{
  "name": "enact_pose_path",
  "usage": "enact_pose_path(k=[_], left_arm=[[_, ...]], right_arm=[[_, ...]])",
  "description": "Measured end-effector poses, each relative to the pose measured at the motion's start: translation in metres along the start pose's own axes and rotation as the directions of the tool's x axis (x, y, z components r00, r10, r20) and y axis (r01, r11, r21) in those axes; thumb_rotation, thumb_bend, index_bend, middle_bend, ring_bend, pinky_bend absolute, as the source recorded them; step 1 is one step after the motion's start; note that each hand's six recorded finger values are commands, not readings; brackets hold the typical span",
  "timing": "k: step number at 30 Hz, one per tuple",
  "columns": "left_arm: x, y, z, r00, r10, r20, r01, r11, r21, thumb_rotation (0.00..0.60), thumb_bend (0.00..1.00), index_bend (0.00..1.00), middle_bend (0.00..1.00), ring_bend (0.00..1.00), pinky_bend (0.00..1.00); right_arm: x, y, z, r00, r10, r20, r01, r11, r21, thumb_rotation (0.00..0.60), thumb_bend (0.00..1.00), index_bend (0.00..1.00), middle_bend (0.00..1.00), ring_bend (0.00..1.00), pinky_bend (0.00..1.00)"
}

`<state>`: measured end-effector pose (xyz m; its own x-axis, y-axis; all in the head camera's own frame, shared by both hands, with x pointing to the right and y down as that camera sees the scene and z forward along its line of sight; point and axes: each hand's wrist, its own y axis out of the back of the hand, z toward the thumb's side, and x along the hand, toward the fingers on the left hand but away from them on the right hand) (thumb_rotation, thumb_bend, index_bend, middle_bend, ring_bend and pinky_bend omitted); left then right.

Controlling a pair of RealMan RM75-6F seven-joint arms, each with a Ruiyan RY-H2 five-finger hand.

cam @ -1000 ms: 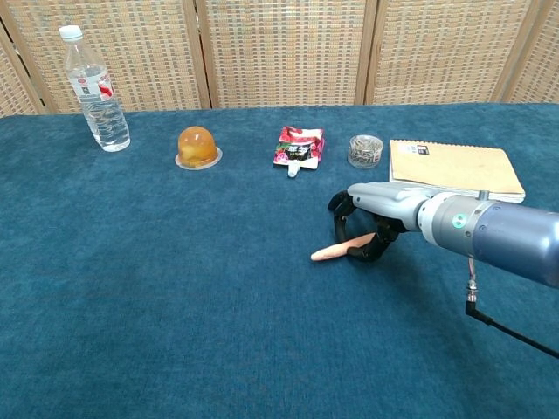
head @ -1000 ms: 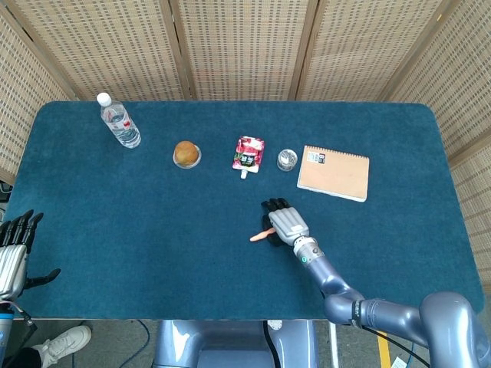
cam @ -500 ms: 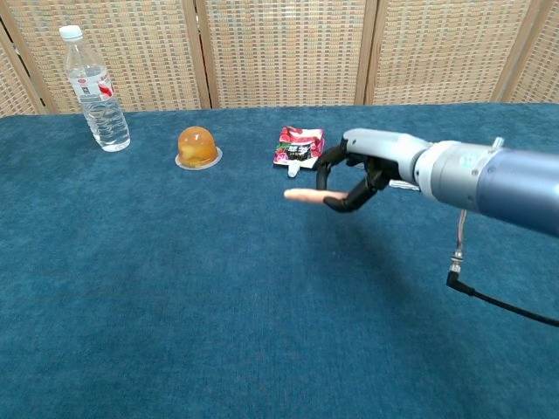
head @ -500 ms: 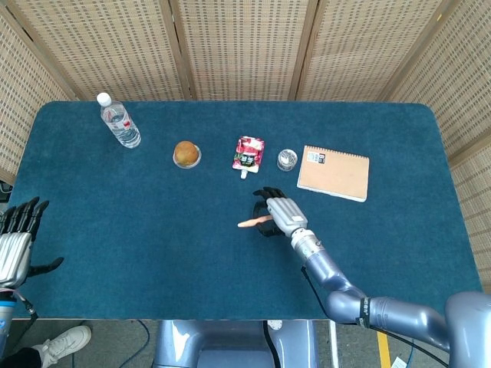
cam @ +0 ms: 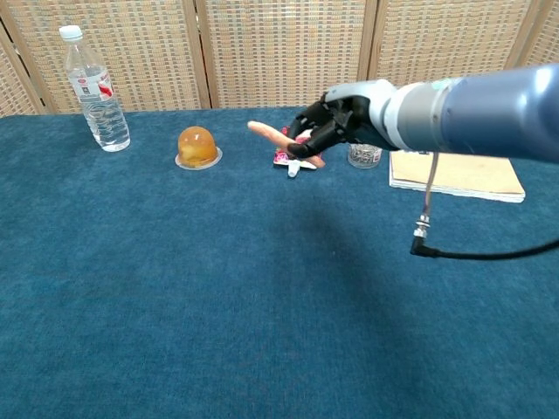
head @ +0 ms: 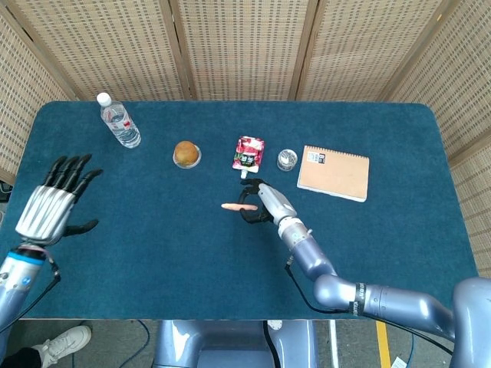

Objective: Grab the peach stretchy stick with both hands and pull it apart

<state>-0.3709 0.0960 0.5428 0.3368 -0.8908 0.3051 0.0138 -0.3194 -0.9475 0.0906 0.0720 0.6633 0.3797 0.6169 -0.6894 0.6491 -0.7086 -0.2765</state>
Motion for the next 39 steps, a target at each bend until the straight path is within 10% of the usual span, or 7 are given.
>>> enact_pose_path(k=[19,39], left_arm=[[0.084,-0.02,0.107,0.949,0.103,0.298,-0.101,0.995,-0.022,0.6,0.0,0.42,0.0,0.0,0.0],[0.099,-0.052,0.174,0.921,0.06,0.384,-0.067,0.998,0.004,0.6,0.15,0.49,0.0,0.0,0.0]], right_arm=[[0.0,-0.017,0.034,0.999,0.045,0.015,-0.044,0.998,-0.034,0.6,0.62,0.66,0.23,0.0,0.03],[0.001,-0.021,0.03,0.999,0.043,0.023,-0.043,0.999,-0.028,0.6,0.62,0.66,0.23,0.0,0.03]])
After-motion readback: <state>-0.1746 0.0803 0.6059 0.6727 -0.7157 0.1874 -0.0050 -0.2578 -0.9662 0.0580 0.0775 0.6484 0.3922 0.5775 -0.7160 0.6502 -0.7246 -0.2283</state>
